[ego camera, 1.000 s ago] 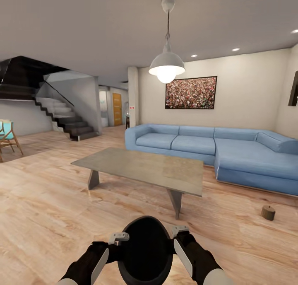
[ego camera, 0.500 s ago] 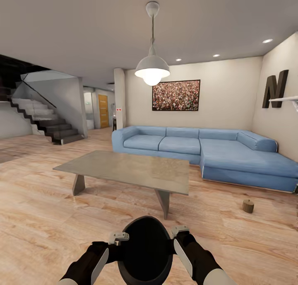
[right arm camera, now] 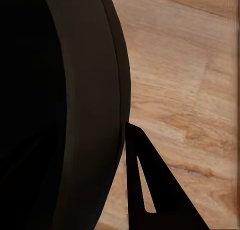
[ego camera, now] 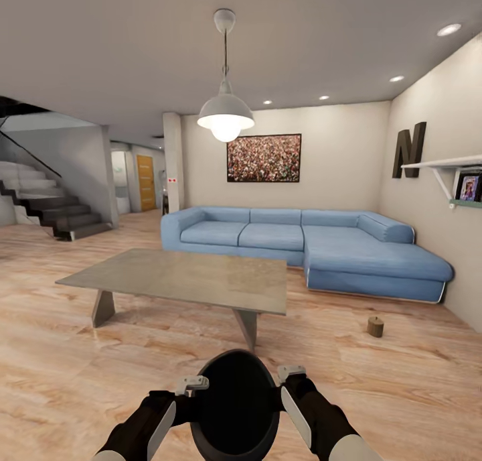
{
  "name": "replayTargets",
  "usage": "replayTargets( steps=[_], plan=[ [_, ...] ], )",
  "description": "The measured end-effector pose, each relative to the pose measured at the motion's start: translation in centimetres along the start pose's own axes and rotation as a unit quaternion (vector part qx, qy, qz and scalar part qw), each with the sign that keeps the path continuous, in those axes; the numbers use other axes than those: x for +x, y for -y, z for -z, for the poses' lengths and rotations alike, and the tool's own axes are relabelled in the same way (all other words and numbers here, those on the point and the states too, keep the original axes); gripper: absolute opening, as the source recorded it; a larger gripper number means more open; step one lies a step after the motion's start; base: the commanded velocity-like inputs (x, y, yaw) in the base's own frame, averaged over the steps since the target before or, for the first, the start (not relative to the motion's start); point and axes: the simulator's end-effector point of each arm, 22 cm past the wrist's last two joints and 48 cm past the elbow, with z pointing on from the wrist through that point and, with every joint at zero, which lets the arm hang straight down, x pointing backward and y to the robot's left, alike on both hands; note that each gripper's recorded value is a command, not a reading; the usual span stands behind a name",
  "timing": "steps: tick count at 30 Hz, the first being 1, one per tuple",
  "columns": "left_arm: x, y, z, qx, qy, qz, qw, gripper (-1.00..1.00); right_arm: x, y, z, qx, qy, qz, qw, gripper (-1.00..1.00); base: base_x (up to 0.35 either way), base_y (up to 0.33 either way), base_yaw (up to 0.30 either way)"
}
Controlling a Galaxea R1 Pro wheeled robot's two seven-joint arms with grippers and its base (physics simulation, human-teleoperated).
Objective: Place each of the two pumpkins and all three candles from the living room inside a cabinet in the living room (use any cabinet), then make sure every cabinet is closed, and position the cauldron so it is next to a table in the living room.
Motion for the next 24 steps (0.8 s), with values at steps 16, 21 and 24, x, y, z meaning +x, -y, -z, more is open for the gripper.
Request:
replayTargets(
  steps=[16, 21, 24],
  plan=[
    [-0.07, 0.01, 0.08, 0.000, 0.001, 0.000, 1.0000, -1.00, -0.08, -0.01, 0.09, 0.000, 0.001, 0.000, 1.0000, -1.00, 0.125, 0.052, -0.018],
    [-0.08, 0.01, 0.09, 0.000, 0.001, 0.000, 1.0000, -1.00, -0.08, -0.01, 0.09, 0.000, 0.001, 0.001, 1.0000, -1.00, 0.259, 0.106, 0.000],
    [-0.08, 0.01, 0.09, 0.000, 0.001, 0.000, 1.0000, -1.00, -0.09, -0.01, 0.09, 0.000, 0.001, 0.001, 1.0000, -1.00, 0.263, 0.107, 0.000]
  ],
)
